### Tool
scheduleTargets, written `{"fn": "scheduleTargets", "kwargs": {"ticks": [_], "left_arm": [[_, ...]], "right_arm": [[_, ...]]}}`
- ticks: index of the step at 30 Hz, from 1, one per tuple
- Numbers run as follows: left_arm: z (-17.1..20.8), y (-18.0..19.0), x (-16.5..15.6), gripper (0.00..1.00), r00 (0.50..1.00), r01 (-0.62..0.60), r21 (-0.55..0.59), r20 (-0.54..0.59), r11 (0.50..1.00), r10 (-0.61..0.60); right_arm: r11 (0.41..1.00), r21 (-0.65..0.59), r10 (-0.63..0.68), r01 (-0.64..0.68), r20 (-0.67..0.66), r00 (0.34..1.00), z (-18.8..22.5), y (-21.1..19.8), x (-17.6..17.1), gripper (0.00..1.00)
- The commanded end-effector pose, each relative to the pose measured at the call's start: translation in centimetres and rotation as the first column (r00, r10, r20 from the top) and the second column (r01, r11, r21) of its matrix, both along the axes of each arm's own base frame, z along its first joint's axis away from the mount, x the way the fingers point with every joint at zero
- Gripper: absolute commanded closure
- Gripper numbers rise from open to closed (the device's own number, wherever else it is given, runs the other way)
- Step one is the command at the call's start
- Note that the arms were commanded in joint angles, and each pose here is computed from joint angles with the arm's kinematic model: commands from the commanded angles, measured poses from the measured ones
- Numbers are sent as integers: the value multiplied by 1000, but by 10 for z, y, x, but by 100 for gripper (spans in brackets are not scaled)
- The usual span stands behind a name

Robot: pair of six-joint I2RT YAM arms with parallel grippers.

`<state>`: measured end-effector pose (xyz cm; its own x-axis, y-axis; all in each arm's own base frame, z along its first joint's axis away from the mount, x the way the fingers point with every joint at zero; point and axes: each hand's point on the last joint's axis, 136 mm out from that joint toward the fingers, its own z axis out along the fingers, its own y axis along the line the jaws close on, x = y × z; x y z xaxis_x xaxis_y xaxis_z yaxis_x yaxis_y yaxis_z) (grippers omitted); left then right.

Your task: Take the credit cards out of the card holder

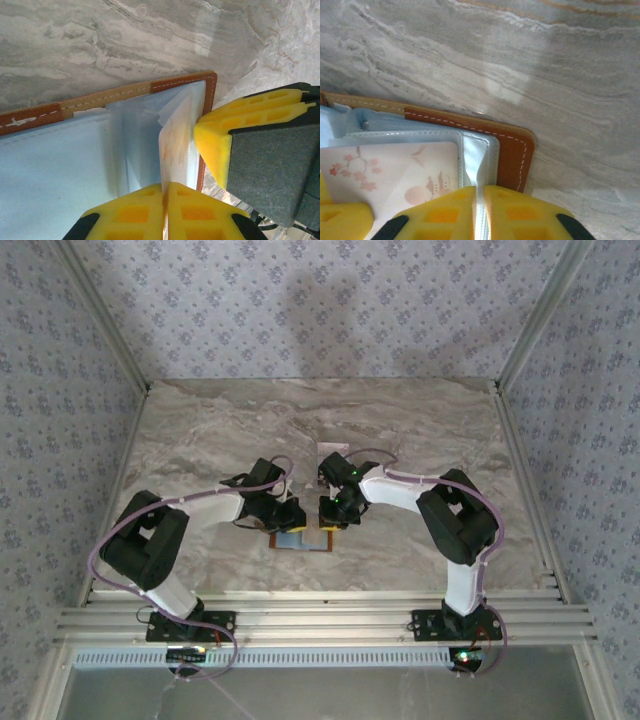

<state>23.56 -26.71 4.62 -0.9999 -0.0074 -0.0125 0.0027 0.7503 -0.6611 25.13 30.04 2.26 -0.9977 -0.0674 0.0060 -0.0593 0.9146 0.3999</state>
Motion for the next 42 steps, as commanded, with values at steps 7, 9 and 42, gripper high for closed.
{"fn": "scheduleTargets", "kwargs": {"ticks": [7, 9, 42], "left_arm": [[-4, 5, -1, 91, 1000, -10, 10, -5, 1000, 10], [-6, 4, -1, 90, 1000, -9, 8, -9, 1000, 9], [-10, 0, -4, 89, 1000, 9, 12, -25, 1000, -8]], "right_arm": [[995, -97, -25, 26, 9, 1000, 9, -17, -11, 59], [994, -111, -18, 17, -5, 1000, 4, -17, -14, 56], [936, -349, 48, -38, 20, 999, -23, -38, -15, 70]]}}
